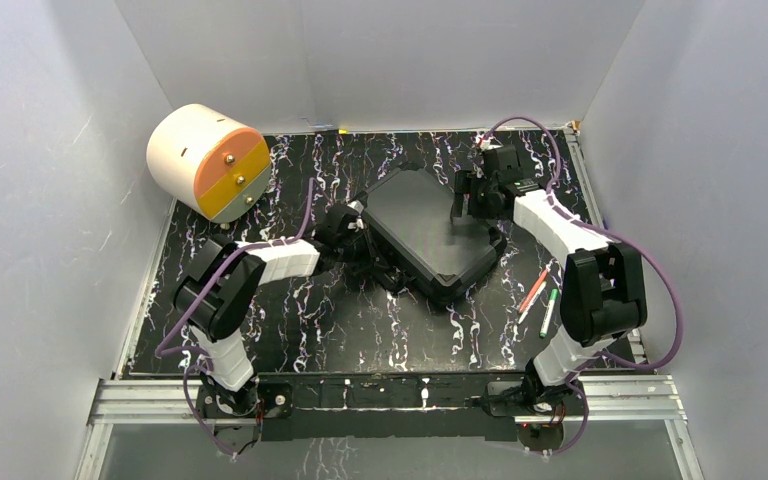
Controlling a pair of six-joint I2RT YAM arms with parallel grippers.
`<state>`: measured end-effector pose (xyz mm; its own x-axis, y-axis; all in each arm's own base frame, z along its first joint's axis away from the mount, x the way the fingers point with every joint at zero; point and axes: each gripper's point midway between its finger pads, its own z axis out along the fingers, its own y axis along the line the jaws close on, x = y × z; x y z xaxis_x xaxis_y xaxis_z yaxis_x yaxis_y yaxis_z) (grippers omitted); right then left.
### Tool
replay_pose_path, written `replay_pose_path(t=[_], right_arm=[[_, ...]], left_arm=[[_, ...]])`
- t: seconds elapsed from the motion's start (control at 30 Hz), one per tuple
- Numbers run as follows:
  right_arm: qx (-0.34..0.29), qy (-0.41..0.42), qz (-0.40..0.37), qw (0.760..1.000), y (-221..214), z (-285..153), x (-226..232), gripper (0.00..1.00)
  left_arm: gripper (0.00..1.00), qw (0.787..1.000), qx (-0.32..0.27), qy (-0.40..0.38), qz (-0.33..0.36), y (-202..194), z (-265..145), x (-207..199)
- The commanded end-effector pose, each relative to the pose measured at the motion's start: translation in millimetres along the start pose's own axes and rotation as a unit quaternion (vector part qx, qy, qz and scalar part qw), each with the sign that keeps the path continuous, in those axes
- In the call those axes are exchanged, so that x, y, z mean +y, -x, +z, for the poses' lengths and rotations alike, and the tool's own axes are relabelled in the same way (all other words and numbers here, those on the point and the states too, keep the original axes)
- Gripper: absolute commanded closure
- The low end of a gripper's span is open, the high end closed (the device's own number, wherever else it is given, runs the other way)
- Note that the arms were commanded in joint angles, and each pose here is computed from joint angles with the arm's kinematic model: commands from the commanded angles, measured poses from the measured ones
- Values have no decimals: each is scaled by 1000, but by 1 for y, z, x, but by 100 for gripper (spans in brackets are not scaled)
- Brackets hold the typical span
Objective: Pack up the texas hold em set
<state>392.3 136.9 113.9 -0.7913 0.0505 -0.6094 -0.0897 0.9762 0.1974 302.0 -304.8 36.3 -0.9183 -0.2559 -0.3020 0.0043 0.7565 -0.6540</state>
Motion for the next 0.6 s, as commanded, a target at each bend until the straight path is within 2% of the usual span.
replay_pose_path(t=[0.0, 0.23, 0.57], right_arm=[[45, 89, 13, 995, -16, 1, 19, 12], [79, 174, 26, 981, -36, -2, 36, 12], [102, 201, 35, 974, -52, -1, 42, 13]], left_arm=[[100, 999, -4, 52, 0, -8, 13, 16], [100, 994, -40, 97, -18, -4, 19, 32], [100, 991, -68, 107, -33, 6, 33, 37]])
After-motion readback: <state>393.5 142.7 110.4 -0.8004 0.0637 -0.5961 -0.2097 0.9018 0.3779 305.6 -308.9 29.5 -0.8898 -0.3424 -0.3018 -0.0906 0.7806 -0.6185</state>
